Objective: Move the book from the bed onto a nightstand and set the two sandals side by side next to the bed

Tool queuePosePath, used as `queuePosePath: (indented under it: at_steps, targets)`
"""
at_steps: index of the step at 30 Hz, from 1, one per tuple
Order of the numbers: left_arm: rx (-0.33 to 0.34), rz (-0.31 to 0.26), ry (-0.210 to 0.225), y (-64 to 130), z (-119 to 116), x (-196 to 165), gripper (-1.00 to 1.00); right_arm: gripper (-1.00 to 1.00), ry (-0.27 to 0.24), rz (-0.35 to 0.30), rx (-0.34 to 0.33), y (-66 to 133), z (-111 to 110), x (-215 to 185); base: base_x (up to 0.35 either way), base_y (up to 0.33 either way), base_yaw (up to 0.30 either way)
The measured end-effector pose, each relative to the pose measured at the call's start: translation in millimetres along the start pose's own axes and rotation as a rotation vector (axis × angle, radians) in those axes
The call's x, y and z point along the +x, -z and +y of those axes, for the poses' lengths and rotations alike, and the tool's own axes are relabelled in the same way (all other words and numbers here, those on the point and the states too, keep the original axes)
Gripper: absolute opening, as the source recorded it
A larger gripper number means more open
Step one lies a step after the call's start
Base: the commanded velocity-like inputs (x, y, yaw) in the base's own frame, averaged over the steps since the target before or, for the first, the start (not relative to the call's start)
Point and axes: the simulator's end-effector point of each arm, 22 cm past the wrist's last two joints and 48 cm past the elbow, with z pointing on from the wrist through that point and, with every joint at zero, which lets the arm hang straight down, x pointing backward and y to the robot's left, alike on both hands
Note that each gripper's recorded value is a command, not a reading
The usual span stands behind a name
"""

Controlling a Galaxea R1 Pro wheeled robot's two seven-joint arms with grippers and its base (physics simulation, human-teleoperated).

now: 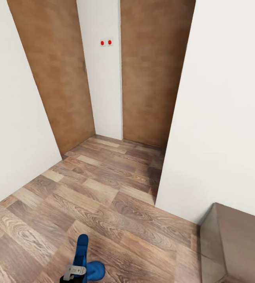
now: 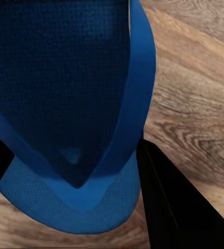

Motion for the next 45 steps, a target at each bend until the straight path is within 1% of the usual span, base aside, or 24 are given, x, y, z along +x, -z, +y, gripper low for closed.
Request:
queuePosePath:
  at_steps: [9, 13, 31, 41, 45]
  targets:
    - [0.0, 0.002, 0.0, -0.1, 0.0, 0.9, -1.0, 1.0, -0.001, 0.001, 0.0, 0.1, -0.3, 0.6, 0.266, -0.05, 0.063]
    - [0.0, 0.002, 0.0, -0.2, 0.1, 0.9, -1.0, 1.0, -0.001, 0.002, 0.0, 0.0, -0.2, 0.7, 0.118, -0.014, 0.147]
    - [0.0, 0.008, 0.002, -0.7, 0.3, 3.7, -1.0, 1.0, -0.003, 0.006, 0.003, -0.3, -1.5, 2.5, 0.01, -0.002, 0.27]
    - [0.0, 0.011, 0.003, -1.0, 0.5, 5.2, -1.0, 1.0, -0.003, 0.009, 0.005, -0.3, -2.1, 3.8, 0.162, -0.134, 0.28]
    - [0.0, 0.012, 0.003, -1.2, 0.5, 6.0, -1.0, 1.0, -0.004, 0.011, 0.005, -0.4, -2.4, 4.3, 0.053, -0.047, 0.28]
